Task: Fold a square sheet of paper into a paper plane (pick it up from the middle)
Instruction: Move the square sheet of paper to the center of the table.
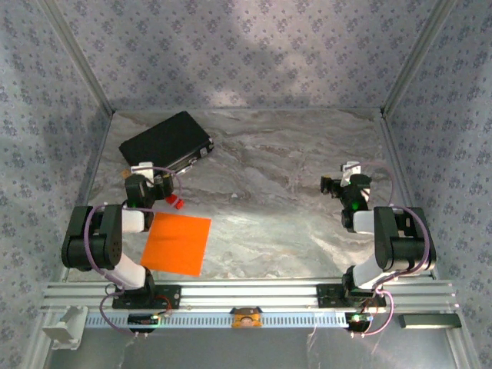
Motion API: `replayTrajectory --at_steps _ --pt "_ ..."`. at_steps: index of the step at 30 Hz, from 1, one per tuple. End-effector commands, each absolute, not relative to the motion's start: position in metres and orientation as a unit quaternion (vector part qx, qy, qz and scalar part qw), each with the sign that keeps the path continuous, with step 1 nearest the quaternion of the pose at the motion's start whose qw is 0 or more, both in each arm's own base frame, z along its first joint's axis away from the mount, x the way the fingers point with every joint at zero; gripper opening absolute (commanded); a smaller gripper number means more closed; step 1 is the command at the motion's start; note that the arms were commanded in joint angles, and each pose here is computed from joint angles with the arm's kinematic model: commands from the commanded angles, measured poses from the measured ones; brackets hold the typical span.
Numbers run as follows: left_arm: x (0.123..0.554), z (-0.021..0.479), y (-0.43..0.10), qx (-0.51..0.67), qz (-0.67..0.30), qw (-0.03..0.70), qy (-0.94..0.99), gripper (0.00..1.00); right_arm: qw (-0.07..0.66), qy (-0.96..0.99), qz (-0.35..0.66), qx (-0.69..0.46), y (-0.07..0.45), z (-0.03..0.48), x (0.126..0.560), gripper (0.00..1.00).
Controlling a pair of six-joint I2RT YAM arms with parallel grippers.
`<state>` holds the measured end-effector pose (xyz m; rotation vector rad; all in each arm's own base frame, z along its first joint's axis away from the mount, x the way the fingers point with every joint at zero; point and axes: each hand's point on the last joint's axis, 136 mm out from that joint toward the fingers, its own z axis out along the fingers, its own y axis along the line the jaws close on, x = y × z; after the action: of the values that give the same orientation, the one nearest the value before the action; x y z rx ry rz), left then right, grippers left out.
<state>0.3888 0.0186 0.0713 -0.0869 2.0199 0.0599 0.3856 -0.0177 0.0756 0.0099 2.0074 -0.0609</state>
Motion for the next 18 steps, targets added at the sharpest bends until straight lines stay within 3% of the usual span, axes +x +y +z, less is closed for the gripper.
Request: replayTrajectory --at_steps 1,10,15,18 --pt "0.398 0.089 0.014 -0.029 0.011 0.555 0.831 1.00 0.544 0.839 -0.023 0.006 -0.017 0.083 0.392 0.99" --pt "0.392 0.094 0.005 -0.008 0.009 0.570 0.822 1.00 0.553 0.832 -0.047 -0.003 -0.013 0.086 0.389 0.96" --pt "0.384 0.106 0.002 -0.003 0.021 0.591 0.806 1.00 0.574 0.817 -0.063 -0.011 -0.009 0.092 0.380 0.99" --pt "0.382 0.123 0.003 -0.013 0.017 0.565 0.825 1.00 0.586 0.808 -0.059 -0.028 -0.002 0.106 0.376 0.99"
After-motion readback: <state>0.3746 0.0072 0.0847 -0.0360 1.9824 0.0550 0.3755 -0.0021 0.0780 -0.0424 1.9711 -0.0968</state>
